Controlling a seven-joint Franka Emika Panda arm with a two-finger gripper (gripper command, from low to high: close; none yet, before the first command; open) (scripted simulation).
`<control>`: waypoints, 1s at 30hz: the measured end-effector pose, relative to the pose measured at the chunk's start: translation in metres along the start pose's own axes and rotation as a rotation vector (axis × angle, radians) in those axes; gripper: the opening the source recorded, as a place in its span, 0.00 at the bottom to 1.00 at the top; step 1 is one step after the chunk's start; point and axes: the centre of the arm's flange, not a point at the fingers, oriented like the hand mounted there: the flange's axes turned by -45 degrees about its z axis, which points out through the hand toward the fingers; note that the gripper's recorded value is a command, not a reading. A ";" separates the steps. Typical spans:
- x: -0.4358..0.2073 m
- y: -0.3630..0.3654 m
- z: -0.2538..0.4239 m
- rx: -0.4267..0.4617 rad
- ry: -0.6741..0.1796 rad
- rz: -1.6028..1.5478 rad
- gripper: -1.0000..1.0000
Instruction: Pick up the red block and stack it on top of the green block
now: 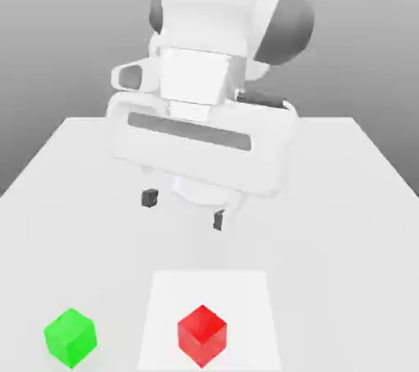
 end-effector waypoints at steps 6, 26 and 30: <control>-0.040 0.009 0.098 -0.033 -0.174 0.160 0.50; -0.016 0.047 0.111 -0.055 -0.195 0.323 0.00; 0.039 0.131 0.102 -0.081 -0.189 0.604 0.00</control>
